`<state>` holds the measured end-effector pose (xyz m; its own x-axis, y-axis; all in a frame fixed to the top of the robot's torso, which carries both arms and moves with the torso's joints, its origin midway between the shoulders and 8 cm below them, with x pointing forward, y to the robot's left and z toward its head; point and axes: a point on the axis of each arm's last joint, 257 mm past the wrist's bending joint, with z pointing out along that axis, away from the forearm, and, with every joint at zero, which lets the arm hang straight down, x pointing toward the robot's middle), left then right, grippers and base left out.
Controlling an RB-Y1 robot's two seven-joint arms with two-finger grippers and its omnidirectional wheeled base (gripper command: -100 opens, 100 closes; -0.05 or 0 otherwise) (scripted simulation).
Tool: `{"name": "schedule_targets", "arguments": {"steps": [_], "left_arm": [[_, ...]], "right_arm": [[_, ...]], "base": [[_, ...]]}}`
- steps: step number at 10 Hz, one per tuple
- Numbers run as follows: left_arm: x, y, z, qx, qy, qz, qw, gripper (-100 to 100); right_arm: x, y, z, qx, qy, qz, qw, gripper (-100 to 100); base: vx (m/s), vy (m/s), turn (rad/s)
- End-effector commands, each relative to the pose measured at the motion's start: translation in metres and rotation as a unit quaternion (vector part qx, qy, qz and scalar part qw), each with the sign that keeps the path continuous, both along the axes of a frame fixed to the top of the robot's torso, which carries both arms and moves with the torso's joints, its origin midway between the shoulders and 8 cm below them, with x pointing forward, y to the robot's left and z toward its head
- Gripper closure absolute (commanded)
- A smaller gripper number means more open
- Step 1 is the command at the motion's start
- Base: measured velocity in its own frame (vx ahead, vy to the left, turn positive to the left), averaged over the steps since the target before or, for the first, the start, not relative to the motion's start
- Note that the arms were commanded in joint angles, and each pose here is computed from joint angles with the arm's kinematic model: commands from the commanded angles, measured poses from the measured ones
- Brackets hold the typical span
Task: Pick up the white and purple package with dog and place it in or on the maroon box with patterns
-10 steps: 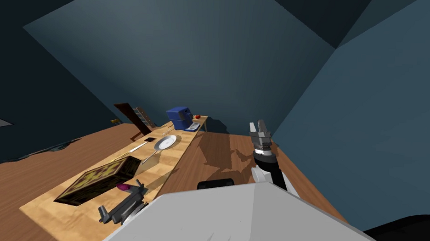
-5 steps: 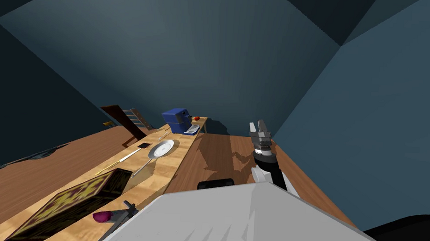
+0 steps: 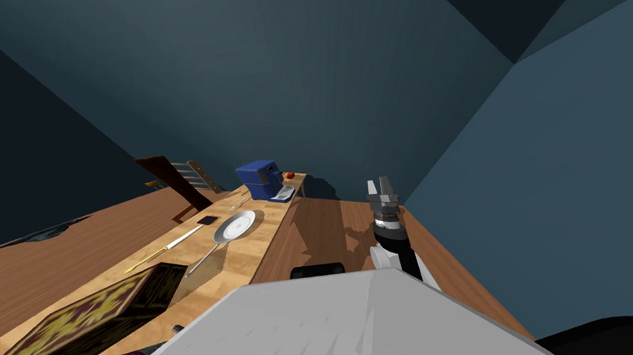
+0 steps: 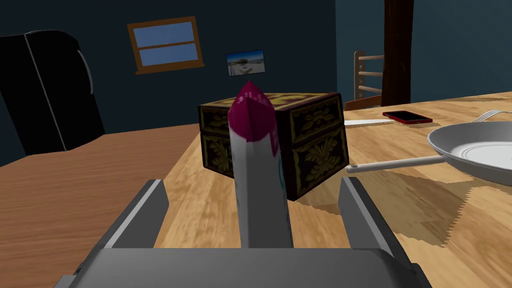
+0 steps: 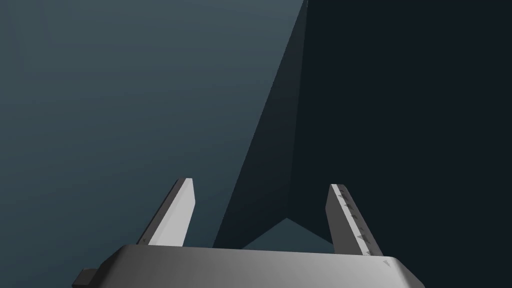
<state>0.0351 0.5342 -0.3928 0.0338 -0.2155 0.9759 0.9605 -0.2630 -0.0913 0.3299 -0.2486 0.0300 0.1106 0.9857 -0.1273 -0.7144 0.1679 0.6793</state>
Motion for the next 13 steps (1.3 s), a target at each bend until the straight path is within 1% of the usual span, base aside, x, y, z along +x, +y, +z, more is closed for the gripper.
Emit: {"name": "schedule_targets", "arguments": {"steps": [1, 2, 4, 6, 7, 8, 9, 10, 11, 12, 13], "left_arm": [[-0.02, -0.015, -0.012, -0.019, -0.003, 0.02, 0.9996, -100], [-0.013, -0.013, -0.006, -0.014, -0.017, 0.017, 0.9996, -100], [-0.02, -0.015, -0.012, -0.019, -0.003, 0.02, 0.9996, -100], [-0.037, -0.036, -0.024, -0.042, -0.006, 0.038, 0.9984, -100], [-0.037, -0.036, -0.024, -0.042, -0.006, 0.038, 0.9984, -100], [-0.044, -0.049, -0.031, -0.055, -0.007, 0.046, 0.9974, -100], [-0.041, -0.042, -0.027, -0.048, -0.006, 0.042, 0.998, -100], [-0.042, -0.042, -0.028, -0.049, -0.007, 0.043, 0.9979, 0], [-0.058, -0.034, -0.025, -0.049, -0.006, 0.046, 0.9977, -100], [-0.055, -0.033, -0.023, -0.047, -0.012, 0.046, 0.9978, -100], [-0.058, -0.034, -0.025, -0.049, -0.006, 0.046, 0.9977, -100]], "right_arm": [[0.0, 0.0, 0.0, 0.0, 0.0, 0.0, 1.0, 0], [0.0, 0.0, 0.0, 0.0, 0.0, 0.0, 1.0, 0], [0.0, 0.0, 0.0, 0.0, 0.0, 0.0, 1.0, 0], [0.0, 0.0, 0.0, 0.0, 0.0, 0.0, 1.0, 0], [0.0, 0.0, 0.0, 0.0, 0.0, 0.0, 1.0, 0], [0.0, 0.0, 0.0, 0.0, 0.0, 0.0, 1.0, 0], [0.0, 0.0, 0.0, 0.0, 0.0, 0.0, 1.0, 0], [0.0, 0.0, 0.0, 0.0, 0.0, 0.0, 1.0, 0], [0.0, 0.0, 0.0, 0.0, 0.0, 0.0, 1.0, 0], [0.0, 0.0, 0.0, 0.0, 0.0, 0.0, 1.0, 0], [0.0, 0.0, 0.0, 0.0, 0.0, 0.0, 1.0, 0]], "base": [[0.114, 0.107, -0.016], [0.091, 0.061, -0.001], [0.021, 0.0, 0.0], [0.032, 0.029, -0.007], [0.039, 0.039, -0.003], [0.043, 0.043, -0.008], [0.021, 0.02, -0.003], [0.0, 0.0, 0.0], [0.054, 0.011, -0.056], [0.07, 0.017, -0.021], [0.038, 0.012, 0.0]]}}
